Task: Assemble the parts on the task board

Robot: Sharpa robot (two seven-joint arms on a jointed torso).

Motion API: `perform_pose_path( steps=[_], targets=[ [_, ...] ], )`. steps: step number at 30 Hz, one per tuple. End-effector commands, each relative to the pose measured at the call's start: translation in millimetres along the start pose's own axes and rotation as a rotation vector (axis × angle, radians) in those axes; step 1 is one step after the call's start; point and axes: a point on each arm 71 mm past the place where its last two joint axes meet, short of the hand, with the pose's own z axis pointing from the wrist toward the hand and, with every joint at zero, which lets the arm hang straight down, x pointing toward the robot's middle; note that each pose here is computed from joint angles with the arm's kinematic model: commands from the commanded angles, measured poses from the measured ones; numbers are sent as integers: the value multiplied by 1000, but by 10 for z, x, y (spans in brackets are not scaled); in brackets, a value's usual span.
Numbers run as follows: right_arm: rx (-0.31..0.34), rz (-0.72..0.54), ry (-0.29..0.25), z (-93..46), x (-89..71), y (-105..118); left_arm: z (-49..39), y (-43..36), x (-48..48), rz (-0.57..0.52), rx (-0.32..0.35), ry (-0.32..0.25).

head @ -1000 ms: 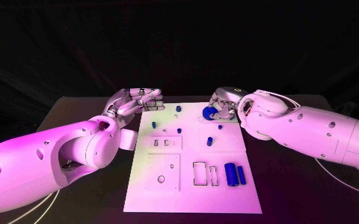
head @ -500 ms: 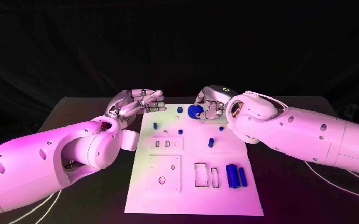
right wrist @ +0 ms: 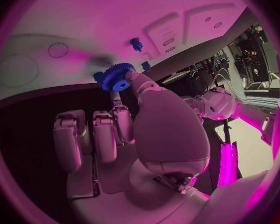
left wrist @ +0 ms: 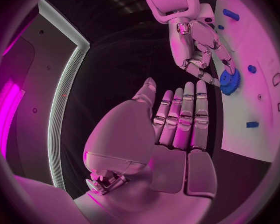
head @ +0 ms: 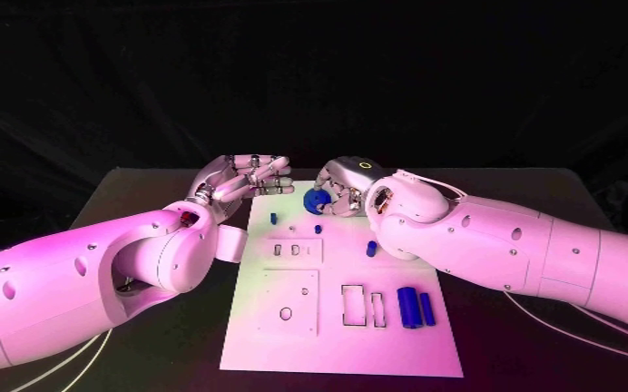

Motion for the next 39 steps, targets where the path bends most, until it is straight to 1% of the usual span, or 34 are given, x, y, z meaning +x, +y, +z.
perform_pose_path(
  steps=[1,6,14,25,33,39],
  targets=[
    [-3,-25,-18,24,30,-2,4,-11,33,-10,8,23],
    [8,-30,-12,59,94,-7,5,-11,35,-10,8,24],
    [19,-37,-26,101,116,-12,7,-10,37,-10,7,25],
    [11,-36,-31,147,133,45,10,-7,43,-12,5,28],
    [4,-33,-9,161,155,62,11,-5,42,-12,3,28],
    [13,-35,18,160,174,41,11,-5,38,-11,3,27]
  ],
)
